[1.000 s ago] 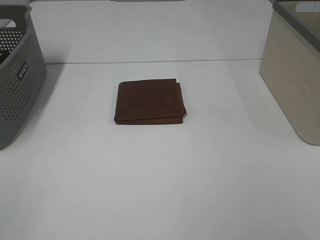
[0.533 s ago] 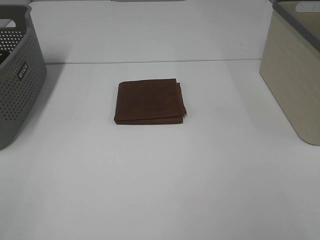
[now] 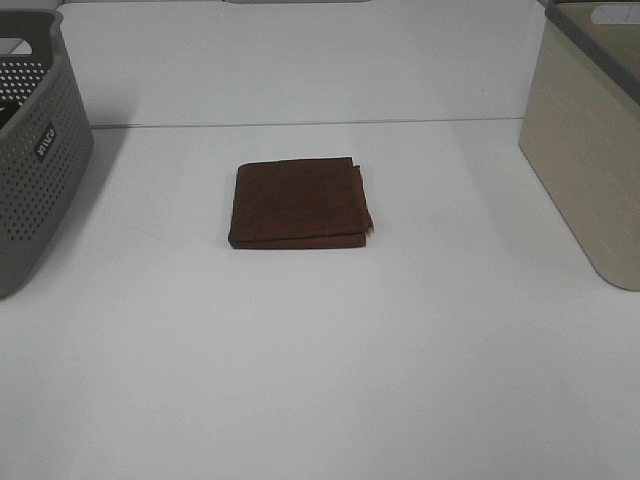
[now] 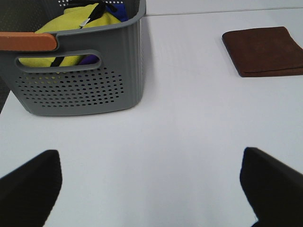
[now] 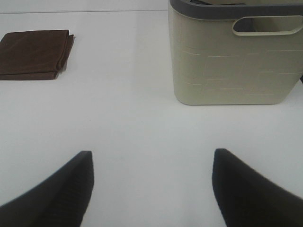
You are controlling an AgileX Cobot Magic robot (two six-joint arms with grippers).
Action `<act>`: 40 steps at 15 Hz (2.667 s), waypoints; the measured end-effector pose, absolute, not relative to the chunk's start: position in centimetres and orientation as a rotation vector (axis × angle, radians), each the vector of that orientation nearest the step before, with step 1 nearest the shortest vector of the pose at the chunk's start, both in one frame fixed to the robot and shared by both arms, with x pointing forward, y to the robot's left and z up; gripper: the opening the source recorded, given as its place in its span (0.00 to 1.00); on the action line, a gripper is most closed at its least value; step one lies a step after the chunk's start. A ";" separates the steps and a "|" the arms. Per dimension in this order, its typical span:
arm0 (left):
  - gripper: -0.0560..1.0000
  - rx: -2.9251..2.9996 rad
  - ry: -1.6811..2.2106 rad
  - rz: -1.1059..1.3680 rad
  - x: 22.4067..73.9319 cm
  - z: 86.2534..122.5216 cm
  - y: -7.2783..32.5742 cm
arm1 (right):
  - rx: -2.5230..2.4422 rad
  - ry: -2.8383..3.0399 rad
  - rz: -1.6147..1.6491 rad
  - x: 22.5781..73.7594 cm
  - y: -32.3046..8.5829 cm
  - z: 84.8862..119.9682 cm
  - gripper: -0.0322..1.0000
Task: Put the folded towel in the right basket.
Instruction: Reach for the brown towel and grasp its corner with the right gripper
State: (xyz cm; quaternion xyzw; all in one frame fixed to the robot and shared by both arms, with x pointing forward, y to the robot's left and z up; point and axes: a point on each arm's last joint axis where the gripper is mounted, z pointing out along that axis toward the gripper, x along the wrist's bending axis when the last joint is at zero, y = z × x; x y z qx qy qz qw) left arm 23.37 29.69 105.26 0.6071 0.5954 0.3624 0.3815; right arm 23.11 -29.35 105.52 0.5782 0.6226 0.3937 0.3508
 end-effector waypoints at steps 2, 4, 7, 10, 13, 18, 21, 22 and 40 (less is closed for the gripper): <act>0.97 1.549 1.519 0.925 23.4 105.3 29.7 | 1.500 1.614 1.017 23.3 -29.3 105.6 0.68; 0.97 1.549 1.519 0.925 23.4 105.3 29.7 | 1.502 1.610 1.018 24.5 -29.3 106.7 0.68; 0.97 1.549 1.519 0.925 23.4 105.3 29.7 | 1.520 1.612 1.009 28.3 -29.3 109.7 0.68; 0.97 1.549 1.519 0.925 23.4 105.3 29.7 | 1.593 1.693 0.935 34.7 -29.1 112.6 0.68; 0.97 1.549 1.519 0.925 23.4 105.3 29.7 | 1.642 1.796 0.869 42.8 -28.6 115.0 0.68; 0.97 1.549 1.519 0.925 23.4 105.3 29.7 | 1.680 1.910 0.855 53.3 -27.8 116.5 0.68; 0.97 1.549 1.519 0.925 23.4 105.3 29.7 | 1.718 1.984 0.866 59.1 -27.1 115.5 0.68; 0.97 1.549 1.519 0.925 23.4 105.3 29.7 | 1.710 2.040 0.851 60.7 -26.4 114.7 0.68; 0.97 1.549 1.519 0.925 23.4 105.3 29.7 | 2.109 2.608 0.946 73.6 -15.0 90.1 0.68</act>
